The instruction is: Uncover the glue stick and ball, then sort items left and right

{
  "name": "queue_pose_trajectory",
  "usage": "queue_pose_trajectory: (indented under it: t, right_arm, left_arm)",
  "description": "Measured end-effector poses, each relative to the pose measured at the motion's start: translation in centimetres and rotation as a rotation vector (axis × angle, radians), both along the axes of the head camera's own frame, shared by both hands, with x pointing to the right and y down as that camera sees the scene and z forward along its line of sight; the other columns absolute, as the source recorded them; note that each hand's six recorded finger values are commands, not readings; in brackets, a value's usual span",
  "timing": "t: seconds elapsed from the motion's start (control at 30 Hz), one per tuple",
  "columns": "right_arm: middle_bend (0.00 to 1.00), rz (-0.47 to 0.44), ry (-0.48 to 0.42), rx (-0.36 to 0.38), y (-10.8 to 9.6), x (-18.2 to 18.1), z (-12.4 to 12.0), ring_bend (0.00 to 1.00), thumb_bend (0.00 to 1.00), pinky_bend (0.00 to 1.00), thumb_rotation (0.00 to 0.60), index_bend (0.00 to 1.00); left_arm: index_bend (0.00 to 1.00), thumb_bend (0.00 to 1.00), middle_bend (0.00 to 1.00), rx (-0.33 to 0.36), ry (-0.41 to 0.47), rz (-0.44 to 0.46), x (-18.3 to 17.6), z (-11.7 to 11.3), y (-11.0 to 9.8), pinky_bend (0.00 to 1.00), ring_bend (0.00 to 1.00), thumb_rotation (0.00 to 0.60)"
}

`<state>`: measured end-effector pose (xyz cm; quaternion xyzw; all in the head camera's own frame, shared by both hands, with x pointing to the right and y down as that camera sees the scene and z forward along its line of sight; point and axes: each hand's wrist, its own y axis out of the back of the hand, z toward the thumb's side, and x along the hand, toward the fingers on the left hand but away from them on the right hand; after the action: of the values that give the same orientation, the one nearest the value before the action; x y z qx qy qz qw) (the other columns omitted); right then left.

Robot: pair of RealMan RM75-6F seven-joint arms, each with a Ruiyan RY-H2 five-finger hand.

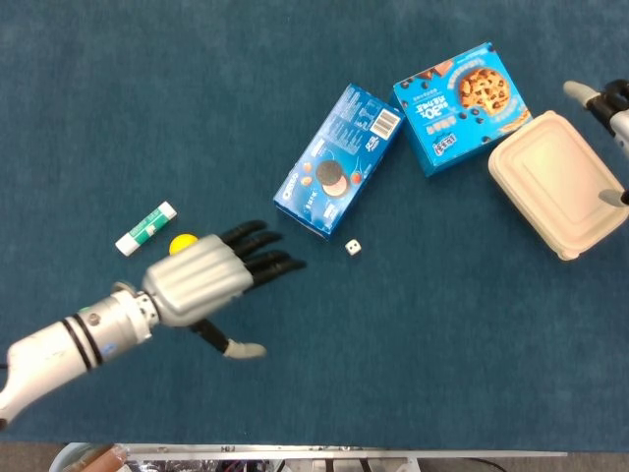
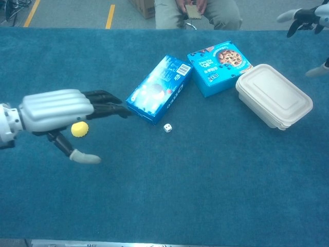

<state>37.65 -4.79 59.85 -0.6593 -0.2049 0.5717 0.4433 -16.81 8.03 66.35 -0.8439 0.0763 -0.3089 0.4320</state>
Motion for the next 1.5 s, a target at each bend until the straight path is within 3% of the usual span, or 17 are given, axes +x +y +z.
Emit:
queue_pose_trajectory:
  t: [0.27,0.63,0.83,1.2,1.5]
  right_arm:
    - [0.27,-0.014,-0.013,0.0,0.4,-0.4,-0.1,0.15,0.01,0.28,0.6,0.09]
    - [0.27,-0.069,-0.01,-0.035,1.1,-2.0,0.8,0.15,0.01,0.28,0.6,0.09]
    - [0.27,-0.183,0.005,-0.105,2.0,-5.1,2.6,0.15,0.02,0.28,0.6,0.09]
    - [0.27,-0.366,-0.015,-0.28,4.4,-12.2,6.0,0.15,0.16,0.28,0.6,0.09]
    - [0.27,-0.485,0.02,-0.364,6.8,-16.6,8.8,0.15,0.17,0.28,0.6,0.07]
  left_arm:
    - [0.21,0.17,0.14,-0.024,0.067,0.052,2.7,0.7,0.1,0.04,0.01,0.242]
    - [0.2,0.17,0.16,-0.06,0.016,0.046,3.2,3.4,-0.3,0.04,0.0,0.233]
    - [0.2,0.17,0.16,-0.042,-0.042,0.003,1.2,3.7,-1.1,0.04,0.0,0.225]
    - [0.22,0.17,0.17,0.029,-0.132,-0.137,-5.1,1.7,-1.6,0.04,0.0,0.224]
    - [0.22,0.17,0.17,0.07,-0.139,-0.22,-7.8,0.0,-1.2,0.04,0.0,0.226]
